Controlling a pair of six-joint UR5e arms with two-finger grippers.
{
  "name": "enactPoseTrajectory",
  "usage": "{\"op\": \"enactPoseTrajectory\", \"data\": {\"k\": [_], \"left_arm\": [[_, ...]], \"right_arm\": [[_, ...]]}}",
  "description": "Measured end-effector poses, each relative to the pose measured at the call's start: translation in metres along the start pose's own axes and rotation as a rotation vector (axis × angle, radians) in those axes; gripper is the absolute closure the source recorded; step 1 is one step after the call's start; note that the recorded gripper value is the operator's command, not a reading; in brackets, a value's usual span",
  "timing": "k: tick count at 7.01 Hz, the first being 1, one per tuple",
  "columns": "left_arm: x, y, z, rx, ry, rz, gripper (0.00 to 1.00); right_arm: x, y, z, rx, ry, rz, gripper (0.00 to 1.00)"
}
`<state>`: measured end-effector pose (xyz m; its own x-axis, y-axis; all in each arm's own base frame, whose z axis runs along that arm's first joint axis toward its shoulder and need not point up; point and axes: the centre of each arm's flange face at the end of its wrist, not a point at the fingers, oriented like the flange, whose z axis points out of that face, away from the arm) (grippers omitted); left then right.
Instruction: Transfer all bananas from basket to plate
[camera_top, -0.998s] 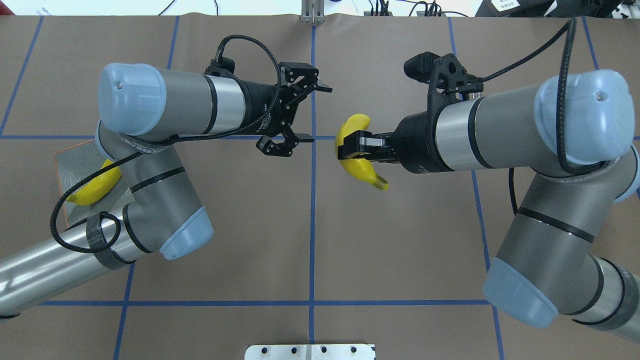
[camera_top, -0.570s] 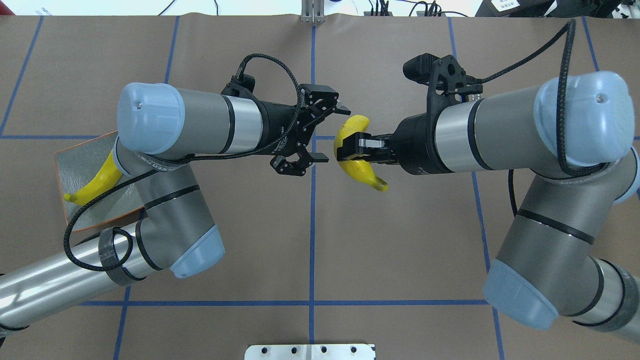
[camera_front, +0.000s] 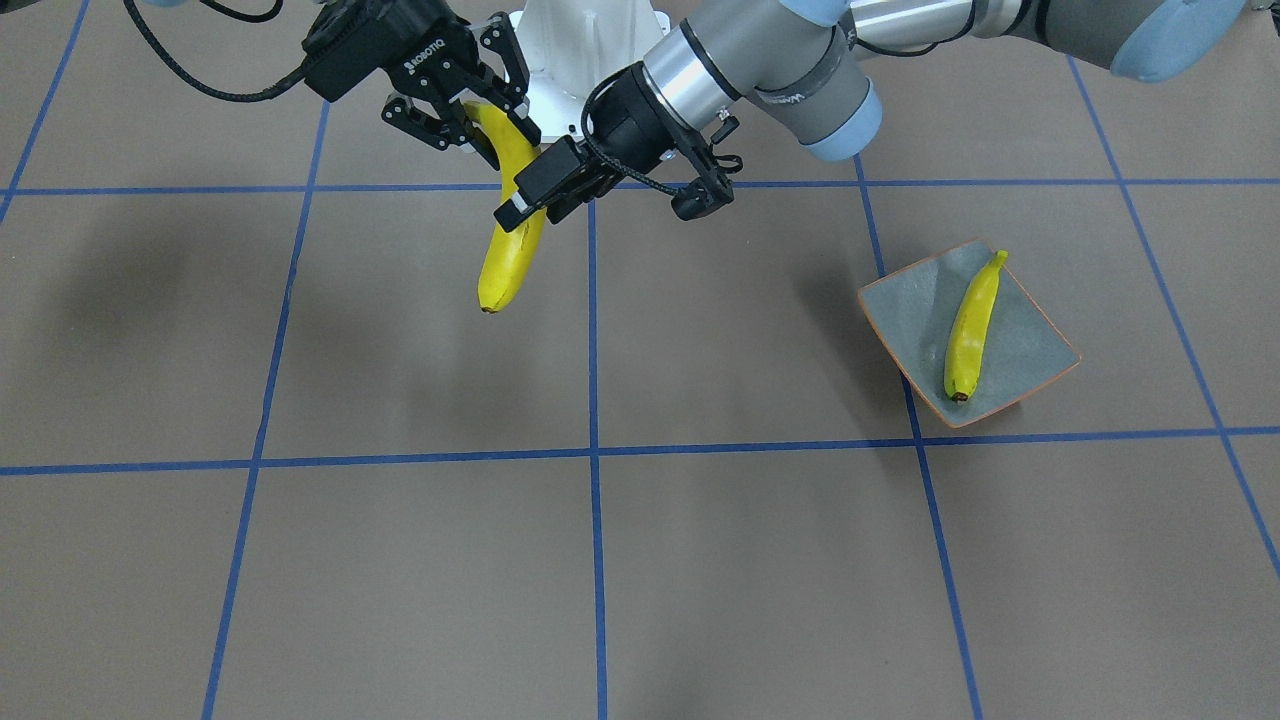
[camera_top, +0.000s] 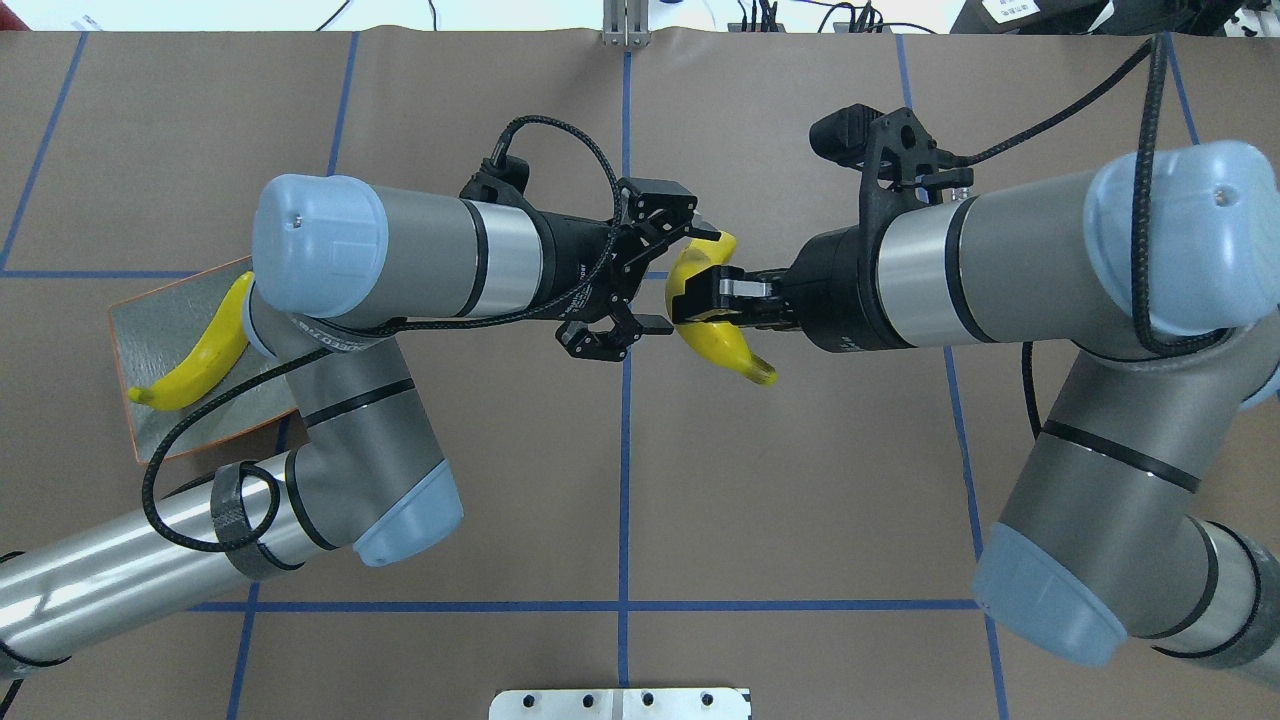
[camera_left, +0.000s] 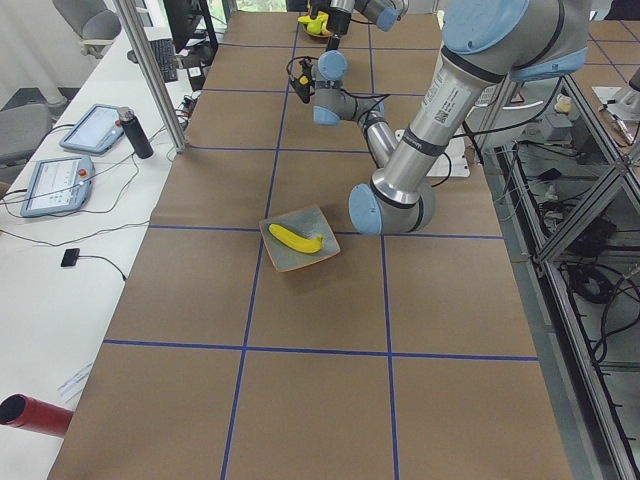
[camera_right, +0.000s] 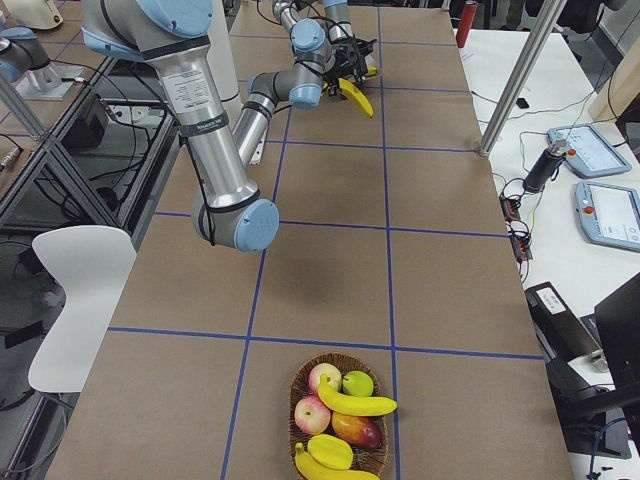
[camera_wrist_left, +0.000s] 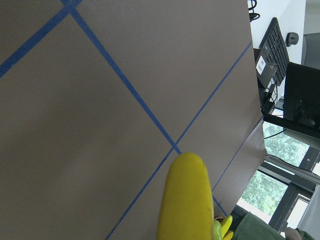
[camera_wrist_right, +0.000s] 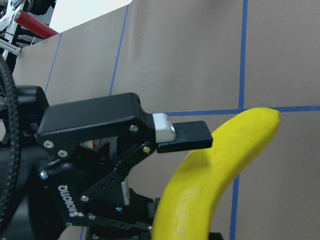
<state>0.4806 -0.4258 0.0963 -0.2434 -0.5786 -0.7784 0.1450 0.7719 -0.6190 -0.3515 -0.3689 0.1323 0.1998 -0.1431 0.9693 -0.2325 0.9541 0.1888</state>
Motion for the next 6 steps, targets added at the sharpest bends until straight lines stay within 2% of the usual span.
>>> {"op": "enactPoseTrajectory", "data": {"k": [1, 2, 3, 4, 5, 6], "left_arm": [[-0.001, 0.0016, 0.0011, -0.003, -0.002, 0.0, 0.19], [-0.0004, 0.0032, 0.0015, -0.006, -0.001, 0.001, 0.4], [0.0009, 0.0046, 0.0016, -0.008, 0.001, 0.001, 0.74], [0.0013, 0.0052, 0.0017, -0.008, 0.001, 0.0, 1.0], [0.0015, 0.0053, 0.0016, -0.008, 0.002, -0.003, 1.0], [0.0015, 0.0053, 0.0013, -0.009, 0.002, -0.007, 1.0]], "right_arm": [[-0.0001, 0.0001, 0.0, -0.001, 0.0, -0.001, 1.0], [-0.0003, 0.0002, 0.0002, -0.001, -0.001, -0.001, 1.0], [-0.0005, 0.0001, 0.0003, -0.002, -0.001, -0.002, 1.0], [0.0, 0.0002, 0.0003, -0.002, -0.001, -0.001, 1.0], [0.0011, 0.0003, -0.0002, -0.002, 0.0, -0.001, 1.0], [0.0021, 0.0005, -0.0006, -0.002, -0.002, -0.002, 0.75]]}}
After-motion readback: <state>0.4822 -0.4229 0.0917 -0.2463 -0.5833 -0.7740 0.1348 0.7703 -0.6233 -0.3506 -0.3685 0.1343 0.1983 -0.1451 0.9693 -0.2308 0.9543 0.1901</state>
